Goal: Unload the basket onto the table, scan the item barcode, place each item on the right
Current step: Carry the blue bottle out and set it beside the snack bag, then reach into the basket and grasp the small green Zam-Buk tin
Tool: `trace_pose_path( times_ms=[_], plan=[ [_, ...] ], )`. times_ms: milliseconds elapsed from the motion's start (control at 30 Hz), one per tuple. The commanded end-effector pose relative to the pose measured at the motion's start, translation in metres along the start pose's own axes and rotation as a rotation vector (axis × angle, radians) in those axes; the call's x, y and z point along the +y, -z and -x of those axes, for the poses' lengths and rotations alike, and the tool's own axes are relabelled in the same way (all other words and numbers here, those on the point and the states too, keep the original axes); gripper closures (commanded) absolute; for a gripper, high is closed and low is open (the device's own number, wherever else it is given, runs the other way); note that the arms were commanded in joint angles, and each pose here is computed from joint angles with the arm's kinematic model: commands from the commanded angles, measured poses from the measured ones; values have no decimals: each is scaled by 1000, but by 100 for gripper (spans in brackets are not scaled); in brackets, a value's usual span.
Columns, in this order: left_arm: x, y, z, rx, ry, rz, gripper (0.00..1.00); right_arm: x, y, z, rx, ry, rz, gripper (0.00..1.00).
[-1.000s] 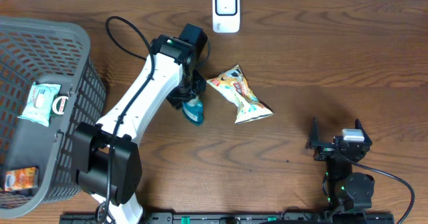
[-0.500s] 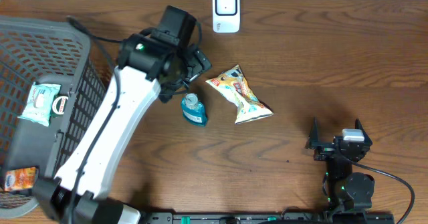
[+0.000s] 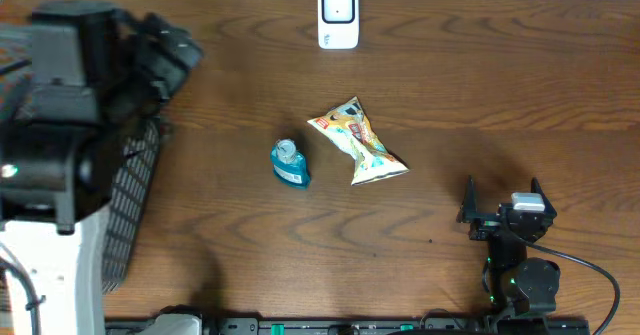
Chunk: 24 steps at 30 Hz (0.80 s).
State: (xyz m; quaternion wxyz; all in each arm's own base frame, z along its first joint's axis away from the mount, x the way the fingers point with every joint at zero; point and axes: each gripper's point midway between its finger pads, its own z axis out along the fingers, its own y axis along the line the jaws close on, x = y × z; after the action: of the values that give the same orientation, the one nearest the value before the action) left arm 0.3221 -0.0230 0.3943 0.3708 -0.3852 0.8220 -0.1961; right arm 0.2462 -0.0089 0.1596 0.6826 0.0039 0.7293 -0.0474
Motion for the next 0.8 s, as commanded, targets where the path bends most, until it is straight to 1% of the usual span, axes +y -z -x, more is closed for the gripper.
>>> trace_pose_path(
  times_ms=[0, 133, 267, 367, 567, 767],
  plan=[
    [38, 6, 29, -65, 69, 107, 0, 2, 0, 0, -2, 9, 7, 1],
    [98, 16, 56, -116, 215, 275, 0, 2, 0, 0, -2, 9, 7, 1],
    [134, 26, 61, -122, 297, 379, 0, 2, 0, 0, -2, 9, 7, 1],
    [160, 26, 64, -110, 314, 459, 0, 2, 0, 0, -2, 9, 8, 1],
    [214, -4, 62, -17, 415, 616, 0, 2, 0, 0, -2, 9, 8, 1],
    [261, -43, 66, 71, 498, 726, 0, 2, 0, 0, -2, 9, 8, 1]
  ],
)
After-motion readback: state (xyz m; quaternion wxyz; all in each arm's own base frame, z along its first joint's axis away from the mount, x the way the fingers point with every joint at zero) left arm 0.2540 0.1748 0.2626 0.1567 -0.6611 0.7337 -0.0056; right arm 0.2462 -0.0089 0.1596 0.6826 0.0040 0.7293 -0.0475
